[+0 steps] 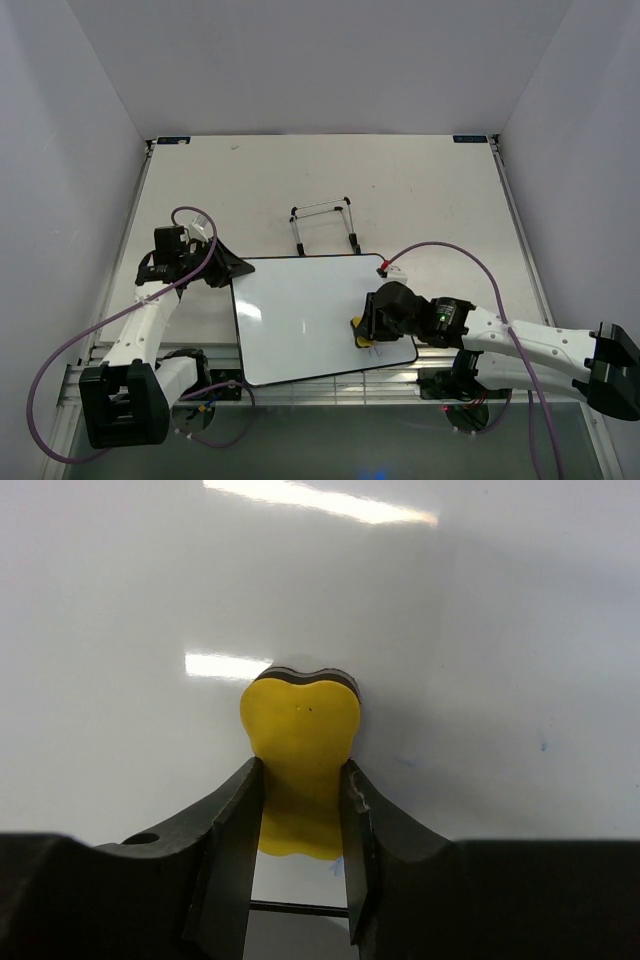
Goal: Erase the whiteboard
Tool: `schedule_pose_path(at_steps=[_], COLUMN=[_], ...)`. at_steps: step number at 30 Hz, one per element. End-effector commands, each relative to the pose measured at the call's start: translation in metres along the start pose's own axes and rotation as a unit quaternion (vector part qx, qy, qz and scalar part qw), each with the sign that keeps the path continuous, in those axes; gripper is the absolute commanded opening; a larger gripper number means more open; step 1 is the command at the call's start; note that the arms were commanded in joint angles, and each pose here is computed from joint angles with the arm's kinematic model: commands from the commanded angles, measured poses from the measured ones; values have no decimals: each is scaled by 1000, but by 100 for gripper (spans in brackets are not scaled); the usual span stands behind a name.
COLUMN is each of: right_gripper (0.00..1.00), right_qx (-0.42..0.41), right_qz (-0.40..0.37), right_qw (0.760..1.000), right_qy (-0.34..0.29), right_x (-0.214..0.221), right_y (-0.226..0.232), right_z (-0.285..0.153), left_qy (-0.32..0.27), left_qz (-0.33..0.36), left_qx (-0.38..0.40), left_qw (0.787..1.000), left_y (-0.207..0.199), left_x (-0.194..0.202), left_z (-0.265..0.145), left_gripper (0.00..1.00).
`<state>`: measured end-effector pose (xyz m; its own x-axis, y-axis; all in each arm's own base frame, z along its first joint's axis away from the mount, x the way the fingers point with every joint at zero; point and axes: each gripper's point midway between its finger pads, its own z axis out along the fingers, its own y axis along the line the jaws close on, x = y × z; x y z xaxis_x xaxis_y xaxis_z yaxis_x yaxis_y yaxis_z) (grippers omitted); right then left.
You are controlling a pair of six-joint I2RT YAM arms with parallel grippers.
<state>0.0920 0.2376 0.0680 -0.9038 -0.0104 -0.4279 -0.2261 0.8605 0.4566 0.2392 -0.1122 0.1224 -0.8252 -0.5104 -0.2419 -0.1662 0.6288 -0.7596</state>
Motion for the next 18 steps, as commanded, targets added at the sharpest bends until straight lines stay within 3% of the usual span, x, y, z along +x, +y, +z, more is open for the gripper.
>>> schedule_pose_path(at_steps=[1, 7, 18], right_gripper=[27, 27, 26], right_qx=[161, 167, 199], right_qz=[4, 11, -1], right_qw=[980, 979, 970], right_qy=[112, 119, 142], right_x=[62, 64, 72], right_y=[-87, -87, -90], right_z=[-15, -20, -27], left_qy=[-66, -54, -95], left_qz=[3, 14, 6], left_qx=[-76, -54, -81], left_qw=[995, 997, 992], left_y=[27, 19, 25], left_x=[-24, -21, -33], left_z=[-3, -3, -13], left_gripper=[0, 0, 0])
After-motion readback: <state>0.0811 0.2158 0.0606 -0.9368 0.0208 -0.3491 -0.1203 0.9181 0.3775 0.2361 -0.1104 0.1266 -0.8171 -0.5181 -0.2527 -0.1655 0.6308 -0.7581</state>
